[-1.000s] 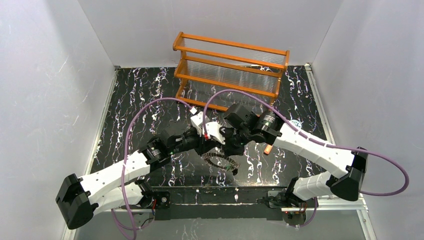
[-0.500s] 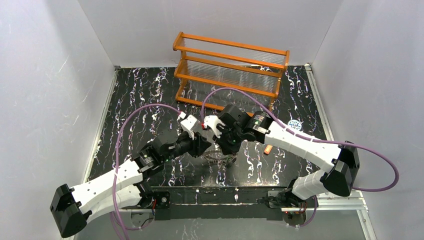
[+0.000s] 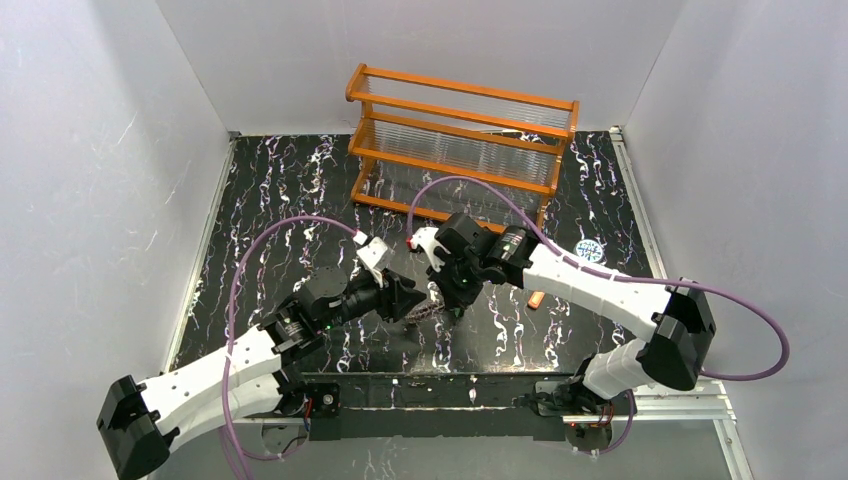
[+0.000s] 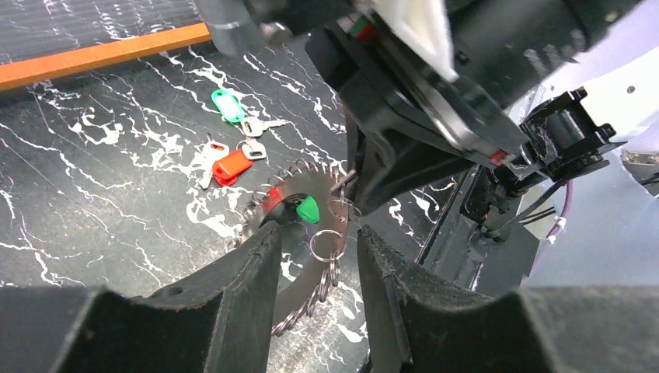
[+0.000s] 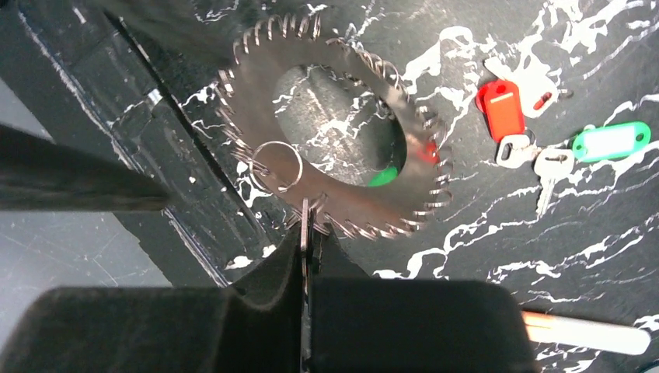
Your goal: Remove the keys from the keyring
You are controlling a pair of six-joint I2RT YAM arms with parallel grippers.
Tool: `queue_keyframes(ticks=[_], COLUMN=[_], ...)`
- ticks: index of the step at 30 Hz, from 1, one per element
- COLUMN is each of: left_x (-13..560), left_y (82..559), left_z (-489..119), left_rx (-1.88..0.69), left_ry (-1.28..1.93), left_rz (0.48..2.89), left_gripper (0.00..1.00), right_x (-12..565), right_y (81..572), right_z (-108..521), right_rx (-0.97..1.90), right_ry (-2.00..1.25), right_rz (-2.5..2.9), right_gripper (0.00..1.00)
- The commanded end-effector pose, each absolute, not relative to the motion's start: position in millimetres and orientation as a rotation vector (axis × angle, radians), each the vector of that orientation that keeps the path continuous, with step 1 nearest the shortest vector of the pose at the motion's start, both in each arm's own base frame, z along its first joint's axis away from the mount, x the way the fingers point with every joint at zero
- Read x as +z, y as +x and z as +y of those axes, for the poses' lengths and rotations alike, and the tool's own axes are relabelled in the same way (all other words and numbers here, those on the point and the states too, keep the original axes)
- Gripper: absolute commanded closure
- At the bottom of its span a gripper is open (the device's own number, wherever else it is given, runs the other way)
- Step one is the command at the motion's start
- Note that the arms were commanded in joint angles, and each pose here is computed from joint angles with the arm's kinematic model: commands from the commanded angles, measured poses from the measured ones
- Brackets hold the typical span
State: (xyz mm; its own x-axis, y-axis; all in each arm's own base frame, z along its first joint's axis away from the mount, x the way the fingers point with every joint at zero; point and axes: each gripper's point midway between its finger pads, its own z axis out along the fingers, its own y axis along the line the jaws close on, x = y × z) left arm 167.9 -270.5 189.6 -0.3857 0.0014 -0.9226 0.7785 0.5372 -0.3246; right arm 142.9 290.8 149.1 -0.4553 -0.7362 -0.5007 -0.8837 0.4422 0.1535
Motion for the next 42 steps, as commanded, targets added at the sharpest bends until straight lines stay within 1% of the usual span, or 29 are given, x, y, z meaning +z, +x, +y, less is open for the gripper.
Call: queue_keyframes(ticks=[1,10,12,14,18,21,24,27,31,38,42], left_x=[205.2,218.2,214.9,213.9,222.7,228.0,224.4,227.2,233.0,234.8,229.6], left_y=[166.1,160.7,162.3,160.0,163.0,158.2,156.0,162.2,161.7,161.3,161.1], left_z=[-268.6,-273.7,-275.0,-276.2,-272.9,-279.9,-285.7,-285.7,-285.9,-290.3,-296.9], left_rx=[-0.947,-0.842,-0.810,-0.787,-0.721,-0.773,-0.851,-0.945,-1.067,-1.176,-1.211], left_ry=[0.709,1.005,1.058,1.133,1.176,1.180,1.184,1.120,1.082,1.014,1.044], left_rz=[1.710,1.550,1.523,1.478,1.393,1.345,1.356,1.387,1.352,1.346,1.351], left_gripper=[0.60,0.56,0.55,0.54,0.51,0.48,0.47,0.47,0.47,0.46,0.47], right_x=[155.7,172.1,177.9,183.9,173.4,168.4,170.6,174.5,181.1,187.5,187.8], right_y=[163.2,161.8,160.0,154.6,154.9,150.5,154.2,161.9,165.9,158.5,157.0], right_z=[292.3,308.0,314.2,318.1,301.4,295.7,293.4,290.2,290.9,297.8,300.0], right_rx=[0.575,0.766,0.827,0.888,0.788,0.780,0.751,0.696,0.683,0.749,0.760], right_ry=[-1.157,-0.746,-0.736,-0.837,-1.073,-1.233,-1.356,-1.426,-1.506,-1.628,-1.672], right_rz=[2.400,2.652,2.642,2.593,2.497,2.425,2.321,2.225,2.078,1.870,1.800], right_gripper=[0.99,0.99,0.99,0.99,0.99,0.99,0.98,0.98,0.96,0.96,0.96])
